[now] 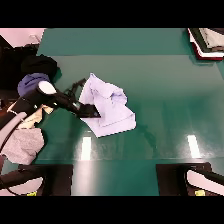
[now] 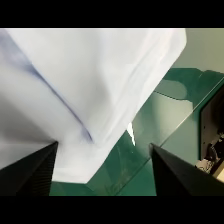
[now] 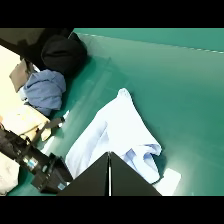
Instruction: Fold the shirts.
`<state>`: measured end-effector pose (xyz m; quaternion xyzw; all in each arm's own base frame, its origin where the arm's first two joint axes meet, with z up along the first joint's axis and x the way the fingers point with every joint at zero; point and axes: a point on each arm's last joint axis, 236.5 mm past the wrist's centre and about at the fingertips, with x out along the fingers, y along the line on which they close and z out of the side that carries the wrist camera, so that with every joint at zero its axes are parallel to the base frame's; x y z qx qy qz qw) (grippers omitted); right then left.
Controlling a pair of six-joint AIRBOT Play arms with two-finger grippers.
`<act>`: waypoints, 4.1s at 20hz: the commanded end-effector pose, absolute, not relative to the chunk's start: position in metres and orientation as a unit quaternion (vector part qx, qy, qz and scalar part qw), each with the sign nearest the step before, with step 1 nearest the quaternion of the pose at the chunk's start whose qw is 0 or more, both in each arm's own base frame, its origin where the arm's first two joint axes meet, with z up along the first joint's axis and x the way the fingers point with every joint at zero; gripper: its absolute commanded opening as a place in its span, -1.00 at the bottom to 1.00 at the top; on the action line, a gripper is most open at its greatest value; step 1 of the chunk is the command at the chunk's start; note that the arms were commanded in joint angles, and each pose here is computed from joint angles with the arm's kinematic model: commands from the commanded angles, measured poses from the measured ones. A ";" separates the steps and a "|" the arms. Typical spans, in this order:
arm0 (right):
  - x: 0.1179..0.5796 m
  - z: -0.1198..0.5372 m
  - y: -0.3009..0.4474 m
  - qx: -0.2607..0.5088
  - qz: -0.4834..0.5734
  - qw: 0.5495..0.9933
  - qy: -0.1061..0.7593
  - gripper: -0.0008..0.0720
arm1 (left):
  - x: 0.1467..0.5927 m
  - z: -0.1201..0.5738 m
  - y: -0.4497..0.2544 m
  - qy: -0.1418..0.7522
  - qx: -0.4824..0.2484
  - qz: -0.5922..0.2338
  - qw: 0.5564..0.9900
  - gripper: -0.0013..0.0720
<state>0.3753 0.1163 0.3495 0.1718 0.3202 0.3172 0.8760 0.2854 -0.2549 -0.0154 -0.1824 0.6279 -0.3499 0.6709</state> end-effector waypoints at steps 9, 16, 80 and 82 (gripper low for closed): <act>0.372 0.345 0.117 0.169 0.319 0.872 0.330 -0.93 | 0.283 -0.020 -0.300 0.588 -0.214 -0.355 0.694 0.84; 0.373 0.339 0.116 0.167 0.319 0.868 0.342 -0.93 | 0.288 -0.011 -0.296 0.583 -0.195 -0.370 0.697 -0.91; 0.457 0.151 0.005 -0.010 0.035 0.861 0.507 -0.94 | 0.466 0.154 -0.140 0.468 0.056 -0.217 0.855 -0.91; 0.479 0.114 0.016 -0.014 0.044 0.856 0.515 -0.93 | 0.480 0.104 -0.142 0.509 0.053 -0.214 0.832 -0.91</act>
